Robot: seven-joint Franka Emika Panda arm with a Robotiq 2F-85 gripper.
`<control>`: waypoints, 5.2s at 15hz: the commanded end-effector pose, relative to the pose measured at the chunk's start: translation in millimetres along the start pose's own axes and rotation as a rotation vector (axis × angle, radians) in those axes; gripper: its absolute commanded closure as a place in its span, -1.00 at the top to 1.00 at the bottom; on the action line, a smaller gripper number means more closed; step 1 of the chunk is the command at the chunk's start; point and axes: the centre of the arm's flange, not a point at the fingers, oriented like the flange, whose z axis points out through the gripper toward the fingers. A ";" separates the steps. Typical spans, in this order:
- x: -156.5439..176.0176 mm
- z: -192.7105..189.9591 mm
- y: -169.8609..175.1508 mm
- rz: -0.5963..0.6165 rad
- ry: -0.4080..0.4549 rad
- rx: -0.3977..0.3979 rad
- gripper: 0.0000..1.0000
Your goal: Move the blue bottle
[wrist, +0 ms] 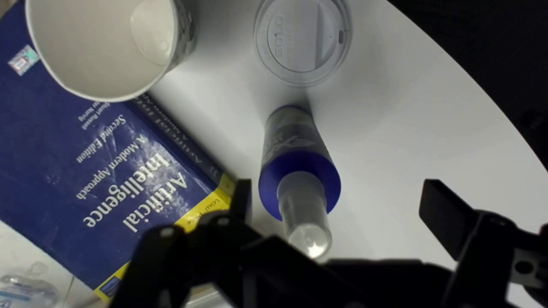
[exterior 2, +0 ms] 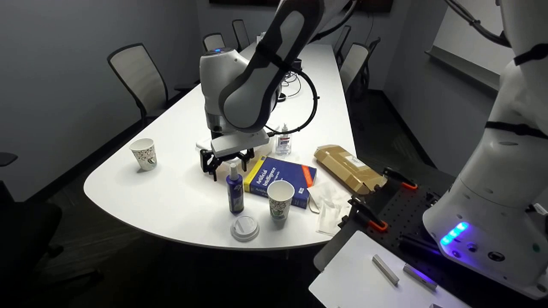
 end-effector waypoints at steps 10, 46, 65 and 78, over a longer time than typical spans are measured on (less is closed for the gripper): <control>1.5 12.4 -11.7 0.032 0.045 -0.061 0.31; 112.7 -183.3 360.3 0.610 0.154 -0.059 -0.85; 152.4 -31.9 477.5 0.748 0.102 -0.046 -0.85; 171.6 9.0 479.1 0.824 0.030 -0.017 0.27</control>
